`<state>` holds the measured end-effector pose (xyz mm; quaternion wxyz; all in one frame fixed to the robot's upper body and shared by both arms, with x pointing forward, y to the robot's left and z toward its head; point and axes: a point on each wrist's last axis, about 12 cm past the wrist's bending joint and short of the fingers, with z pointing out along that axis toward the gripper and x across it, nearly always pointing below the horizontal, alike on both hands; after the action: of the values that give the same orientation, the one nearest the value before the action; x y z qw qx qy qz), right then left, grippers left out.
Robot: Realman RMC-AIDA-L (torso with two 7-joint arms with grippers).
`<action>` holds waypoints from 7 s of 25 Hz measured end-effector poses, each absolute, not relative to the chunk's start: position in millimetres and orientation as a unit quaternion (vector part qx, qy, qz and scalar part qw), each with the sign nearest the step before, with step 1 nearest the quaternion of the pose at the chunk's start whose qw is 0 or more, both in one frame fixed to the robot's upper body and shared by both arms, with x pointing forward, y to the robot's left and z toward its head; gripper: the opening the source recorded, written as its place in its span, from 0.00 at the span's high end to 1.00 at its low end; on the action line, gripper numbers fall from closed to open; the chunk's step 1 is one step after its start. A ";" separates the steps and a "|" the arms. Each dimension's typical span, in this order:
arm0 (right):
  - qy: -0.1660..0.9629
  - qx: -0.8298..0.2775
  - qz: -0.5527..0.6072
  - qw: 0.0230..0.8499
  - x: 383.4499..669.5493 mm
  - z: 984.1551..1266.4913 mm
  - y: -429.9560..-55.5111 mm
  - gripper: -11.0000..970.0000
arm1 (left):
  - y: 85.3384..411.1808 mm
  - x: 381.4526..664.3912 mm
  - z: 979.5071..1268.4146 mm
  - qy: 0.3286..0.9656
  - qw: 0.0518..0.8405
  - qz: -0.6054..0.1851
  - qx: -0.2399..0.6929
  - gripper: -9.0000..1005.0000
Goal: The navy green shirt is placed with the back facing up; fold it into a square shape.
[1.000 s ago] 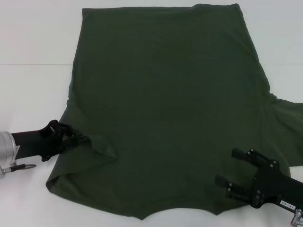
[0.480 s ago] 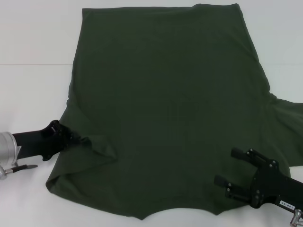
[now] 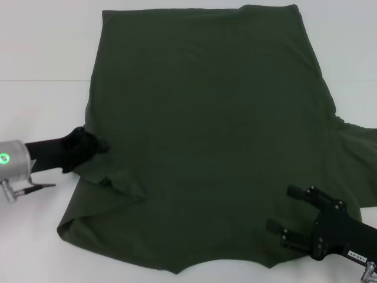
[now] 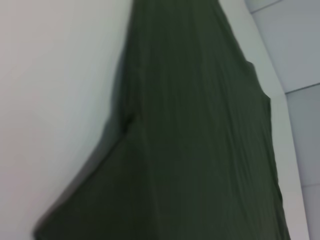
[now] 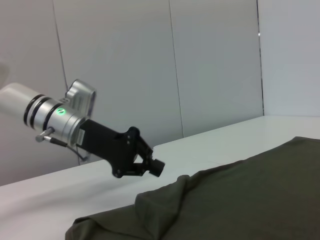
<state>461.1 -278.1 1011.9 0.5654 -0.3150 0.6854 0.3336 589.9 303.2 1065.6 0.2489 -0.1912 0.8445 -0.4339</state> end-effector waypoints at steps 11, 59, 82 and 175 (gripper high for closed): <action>0.687 -0.309 0.340 0.563 459.8 1012.1 -278.9 0.06 | 310.1 589.3 1069.2 0.828 0.254 -0.451 -0.216 0.95; 0.687 -0.305 0.336 0.568 460.9 1013.1 -281.0 0.06 | 306.5 535.4 1019.4 0.730 0.177 -0.520 -0.407 0.07; 0.685 -0.307 0.337 0.568 462.3 1013.7 -279.8 0.06 | 310.1 549.3 1023.7 0.741 0.204 -0.498 -0.402 0.26; 0.682 -0.304 0.345 0.569 459.6 1014.0 -278.8 0.06 | 307.4 498.6 1063.3 0.723 0.472 -0.348 0.365 0.09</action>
<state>459.6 -278.8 1014.0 0.5688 -0.3035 0.6823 0.3447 498.6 307.4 1063.3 0.4721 0.3648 0.7232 -0.3479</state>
